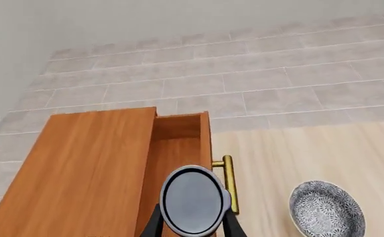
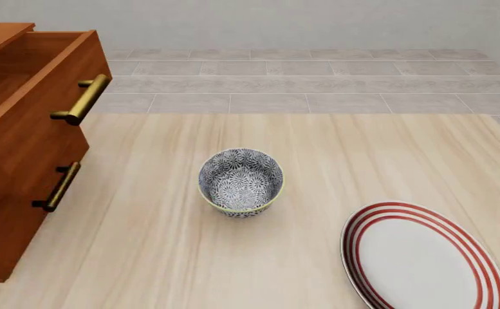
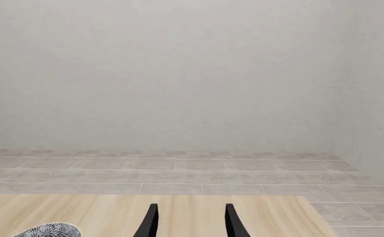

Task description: Put the ketchup in the top drawer of the cabinet.

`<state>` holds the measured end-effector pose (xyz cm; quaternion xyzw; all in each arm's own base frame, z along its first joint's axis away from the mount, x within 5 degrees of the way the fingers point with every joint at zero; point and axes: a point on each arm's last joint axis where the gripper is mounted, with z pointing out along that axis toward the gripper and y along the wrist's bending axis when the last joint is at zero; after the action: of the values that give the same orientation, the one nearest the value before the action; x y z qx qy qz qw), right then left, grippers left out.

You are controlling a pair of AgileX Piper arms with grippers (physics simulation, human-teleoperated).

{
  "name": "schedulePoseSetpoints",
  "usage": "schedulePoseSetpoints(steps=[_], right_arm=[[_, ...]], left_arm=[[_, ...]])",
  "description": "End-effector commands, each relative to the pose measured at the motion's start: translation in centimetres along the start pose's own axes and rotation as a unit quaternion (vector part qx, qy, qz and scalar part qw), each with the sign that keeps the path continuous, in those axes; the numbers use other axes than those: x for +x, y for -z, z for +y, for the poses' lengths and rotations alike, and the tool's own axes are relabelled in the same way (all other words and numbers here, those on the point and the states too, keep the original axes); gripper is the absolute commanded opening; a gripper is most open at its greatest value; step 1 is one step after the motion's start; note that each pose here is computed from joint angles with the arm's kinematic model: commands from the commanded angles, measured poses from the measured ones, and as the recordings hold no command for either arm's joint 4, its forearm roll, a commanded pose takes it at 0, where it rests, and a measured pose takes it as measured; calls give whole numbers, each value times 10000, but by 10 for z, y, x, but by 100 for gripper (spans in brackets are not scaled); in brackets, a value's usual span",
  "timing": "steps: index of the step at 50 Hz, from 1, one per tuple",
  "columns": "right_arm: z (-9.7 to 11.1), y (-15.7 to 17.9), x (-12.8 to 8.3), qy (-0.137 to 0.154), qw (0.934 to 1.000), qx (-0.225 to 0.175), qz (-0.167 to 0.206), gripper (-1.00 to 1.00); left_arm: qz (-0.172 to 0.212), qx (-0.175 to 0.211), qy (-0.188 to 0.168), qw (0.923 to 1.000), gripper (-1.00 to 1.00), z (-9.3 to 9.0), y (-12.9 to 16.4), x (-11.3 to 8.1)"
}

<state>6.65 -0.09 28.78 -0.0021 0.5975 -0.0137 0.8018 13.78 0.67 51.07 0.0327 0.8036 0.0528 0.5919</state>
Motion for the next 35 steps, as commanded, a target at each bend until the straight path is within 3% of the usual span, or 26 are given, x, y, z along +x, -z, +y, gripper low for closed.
schedulePoseSetpoints(steps=[1,13,15,26,30,35], right_arm=[[0,0,0,0,10000,0,0,100],[0,0,0,0,10000,0,0,100],[0,0,0,0,10000,0,0,100],[0,0,0,0,10000,0,0,100],[0,0,0,0,10000,0,0,100],[0,0,0,0,10000,0,0,100]], left_arm=[[259,-143,151,9994,-100,5,-27,11],[476,-373,450,9972,-100,14,-47,17],[575,-357,698,9953,-100,13,-52,21],[590,-385,709,9950,-100,14,-56,24],[642,-493,487,9955,-100,19,-65,32],[601,-590,504,9952,-100,24,-69,29]])
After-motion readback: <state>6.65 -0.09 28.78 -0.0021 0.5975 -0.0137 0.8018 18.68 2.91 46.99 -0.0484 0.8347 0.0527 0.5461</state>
